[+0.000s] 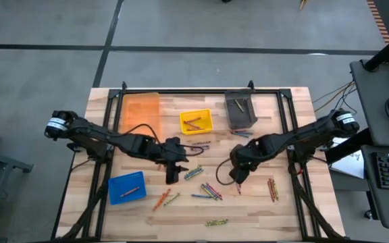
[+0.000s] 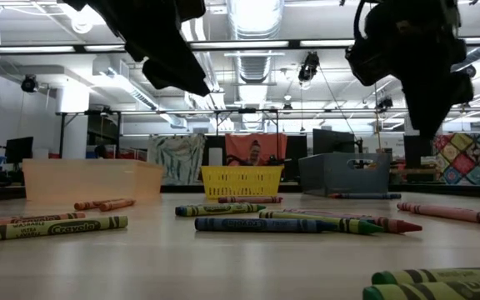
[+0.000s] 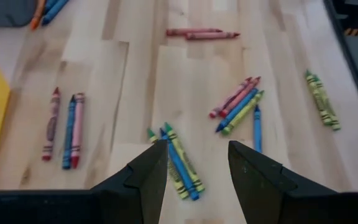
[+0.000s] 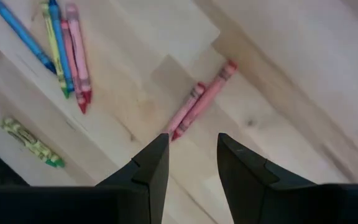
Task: Sort crayons
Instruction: Put the blue crayon into the orange bin
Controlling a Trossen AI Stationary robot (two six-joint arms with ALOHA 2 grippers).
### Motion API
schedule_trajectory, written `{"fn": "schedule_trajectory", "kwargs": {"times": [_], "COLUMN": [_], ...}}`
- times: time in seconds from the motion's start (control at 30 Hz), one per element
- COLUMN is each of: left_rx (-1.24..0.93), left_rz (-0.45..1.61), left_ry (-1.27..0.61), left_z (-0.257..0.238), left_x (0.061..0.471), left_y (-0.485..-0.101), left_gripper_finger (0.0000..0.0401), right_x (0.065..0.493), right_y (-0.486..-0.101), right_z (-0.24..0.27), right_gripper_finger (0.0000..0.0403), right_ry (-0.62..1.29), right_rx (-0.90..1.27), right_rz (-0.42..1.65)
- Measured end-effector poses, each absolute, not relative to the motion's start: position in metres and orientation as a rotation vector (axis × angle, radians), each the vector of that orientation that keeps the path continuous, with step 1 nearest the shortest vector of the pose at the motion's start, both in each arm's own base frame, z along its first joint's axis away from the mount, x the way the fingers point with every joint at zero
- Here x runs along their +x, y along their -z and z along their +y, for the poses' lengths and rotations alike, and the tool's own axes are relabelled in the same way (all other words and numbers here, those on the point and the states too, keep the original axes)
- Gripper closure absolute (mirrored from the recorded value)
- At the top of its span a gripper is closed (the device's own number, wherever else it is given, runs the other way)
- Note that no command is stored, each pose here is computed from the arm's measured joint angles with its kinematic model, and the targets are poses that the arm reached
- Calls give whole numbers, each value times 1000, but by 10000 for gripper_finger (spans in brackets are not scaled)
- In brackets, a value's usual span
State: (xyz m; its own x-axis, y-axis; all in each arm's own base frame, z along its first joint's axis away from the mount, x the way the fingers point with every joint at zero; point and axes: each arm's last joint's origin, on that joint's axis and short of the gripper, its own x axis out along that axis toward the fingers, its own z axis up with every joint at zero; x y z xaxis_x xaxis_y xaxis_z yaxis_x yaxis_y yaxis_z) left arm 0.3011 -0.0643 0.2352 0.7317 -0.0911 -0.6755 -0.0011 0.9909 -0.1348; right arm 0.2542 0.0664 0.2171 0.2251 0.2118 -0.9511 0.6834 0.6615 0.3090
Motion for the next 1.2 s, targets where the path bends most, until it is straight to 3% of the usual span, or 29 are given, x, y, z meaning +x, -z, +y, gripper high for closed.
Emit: {"fn": "schedule_trajectory", "kwargs": {"times": [0.43, 0.67, 1.2], "left_rx": [-62, -39, -7], "left_rz": [600, 617, 726], "left_ry": [220, 224, 166], "left_z": [-127, -136, -153], "left_x": [323, 341, 341], "left_y": [-209, -168, -119], "left_gripper_finger": [249, 249, 249], "right_x": [242, 242, 242], "right_y": [-219, -219, -219], "right_z": [107, 108, 107], "right_gripper_finger": [280, 280, 280], "right_ry": [277, 288, 339], "right_rx": [740, 714, 637], "right_rz": [1381, 1363, 1292]}}
